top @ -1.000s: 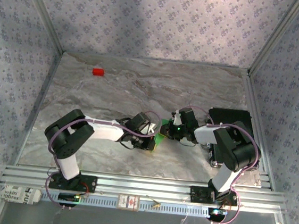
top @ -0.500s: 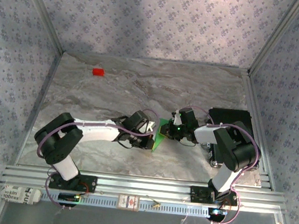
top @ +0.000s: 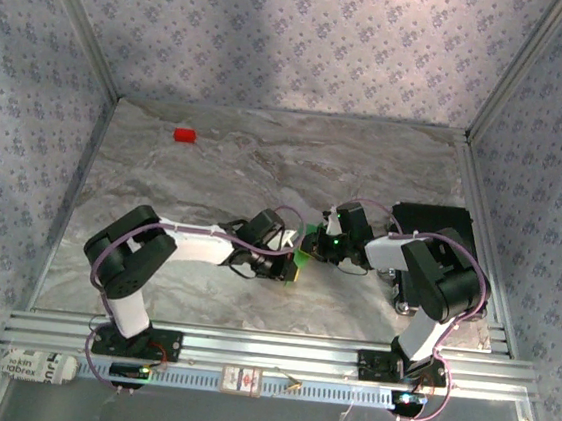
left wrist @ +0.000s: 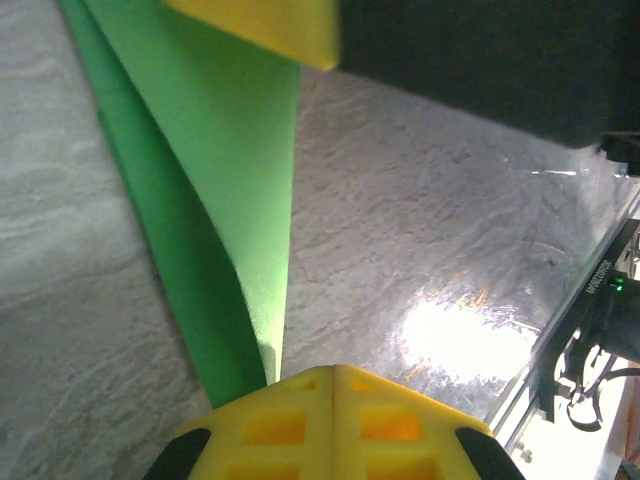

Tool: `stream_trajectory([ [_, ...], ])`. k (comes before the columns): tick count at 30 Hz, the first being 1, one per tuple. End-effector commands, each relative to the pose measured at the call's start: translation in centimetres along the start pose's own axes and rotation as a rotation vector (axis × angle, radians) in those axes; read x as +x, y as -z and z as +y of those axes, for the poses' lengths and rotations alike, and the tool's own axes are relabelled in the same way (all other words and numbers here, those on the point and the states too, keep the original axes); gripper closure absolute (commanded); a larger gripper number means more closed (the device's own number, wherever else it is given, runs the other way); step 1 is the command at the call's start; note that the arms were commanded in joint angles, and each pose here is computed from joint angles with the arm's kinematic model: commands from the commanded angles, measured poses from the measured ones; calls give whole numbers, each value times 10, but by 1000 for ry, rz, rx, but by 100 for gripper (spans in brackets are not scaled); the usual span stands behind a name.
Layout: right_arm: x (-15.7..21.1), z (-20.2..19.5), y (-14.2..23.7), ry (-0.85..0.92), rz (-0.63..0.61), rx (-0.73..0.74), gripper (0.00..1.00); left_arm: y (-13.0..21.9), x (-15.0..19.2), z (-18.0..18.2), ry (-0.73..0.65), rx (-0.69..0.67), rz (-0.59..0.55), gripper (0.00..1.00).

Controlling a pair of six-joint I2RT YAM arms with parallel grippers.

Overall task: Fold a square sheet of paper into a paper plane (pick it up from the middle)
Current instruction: Fold the wing for the fifth time at the center of the table.

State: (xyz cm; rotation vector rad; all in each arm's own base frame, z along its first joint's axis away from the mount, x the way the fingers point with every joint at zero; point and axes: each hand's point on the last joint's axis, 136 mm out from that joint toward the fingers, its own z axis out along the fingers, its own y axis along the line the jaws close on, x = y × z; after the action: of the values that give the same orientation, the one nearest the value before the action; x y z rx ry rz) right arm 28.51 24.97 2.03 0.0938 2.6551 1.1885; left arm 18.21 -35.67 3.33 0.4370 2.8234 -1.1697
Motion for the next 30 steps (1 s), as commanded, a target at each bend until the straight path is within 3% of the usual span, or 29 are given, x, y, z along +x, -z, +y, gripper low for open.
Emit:
stream_trajectory([
  [1,28,-60,2,-109,50,214,89,-4,13,14,29,-28,30,98],
  [9,29,-62,3,-112,52,218,89,4,41,41,58,-95,57,98],
  [16,29,-62,2,-111,52,217,89,11,44,42,51,-109,46,98],
  [30,26,-57,3,-114,42,202,89,38,-27,-24,0,92,-163,95],
])
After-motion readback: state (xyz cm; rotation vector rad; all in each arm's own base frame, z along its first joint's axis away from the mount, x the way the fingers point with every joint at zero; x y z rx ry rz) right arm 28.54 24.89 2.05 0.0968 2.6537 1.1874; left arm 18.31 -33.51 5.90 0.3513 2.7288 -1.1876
